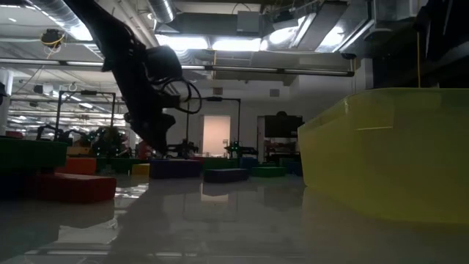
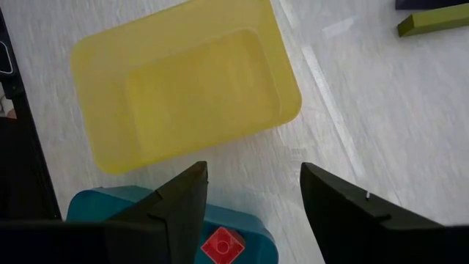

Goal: Sort blocks by size
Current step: Put the small blue game piece into the blue bin

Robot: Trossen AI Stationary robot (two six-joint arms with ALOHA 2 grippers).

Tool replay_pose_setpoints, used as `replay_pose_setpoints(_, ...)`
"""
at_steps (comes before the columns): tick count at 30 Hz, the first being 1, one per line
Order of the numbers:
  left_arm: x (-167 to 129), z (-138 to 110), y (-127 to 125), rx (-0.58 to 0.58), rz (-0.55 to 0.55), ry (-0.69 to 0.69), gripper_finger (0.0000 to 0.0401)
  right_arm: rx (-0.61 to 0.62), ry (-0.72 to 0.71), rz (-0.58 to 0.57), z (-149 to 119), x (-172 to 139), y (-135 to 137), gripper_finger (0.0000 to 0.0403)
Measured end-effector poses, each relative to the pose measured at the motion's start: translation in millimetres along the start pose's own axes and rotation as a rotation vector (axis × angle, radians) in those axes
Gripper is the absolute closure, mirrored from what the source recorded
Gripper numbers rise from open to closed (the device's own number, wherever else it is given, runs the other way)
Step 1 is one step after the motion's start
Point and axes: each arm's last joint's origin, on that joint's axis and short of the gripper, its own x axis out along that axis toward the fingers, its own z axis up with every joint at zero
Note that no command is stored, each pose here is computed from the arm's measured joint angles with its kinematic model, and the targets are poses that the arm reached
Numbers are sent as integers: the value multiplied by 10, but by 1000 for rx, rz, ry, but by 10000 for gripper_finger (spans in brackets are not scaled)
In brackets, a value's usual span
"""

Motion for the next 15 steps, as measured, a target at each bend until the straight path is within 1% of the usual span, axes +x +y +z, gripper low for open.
replay_pose_setpoints(4, 12, -8, 32, -9, 3, 12, 157, 0, 0, 0, 0, 0, 0, 185)
replay_pose_setpoints(9, 28, -12, 24, -8, -34, 21, 157, 0, 0, 0, 0, 0, 0, 185)
replay_pose_setpoints(15, 172, -64, -27, 17, -32, 75, 157, 0, 0, 0, 0, 0, 0, 185)
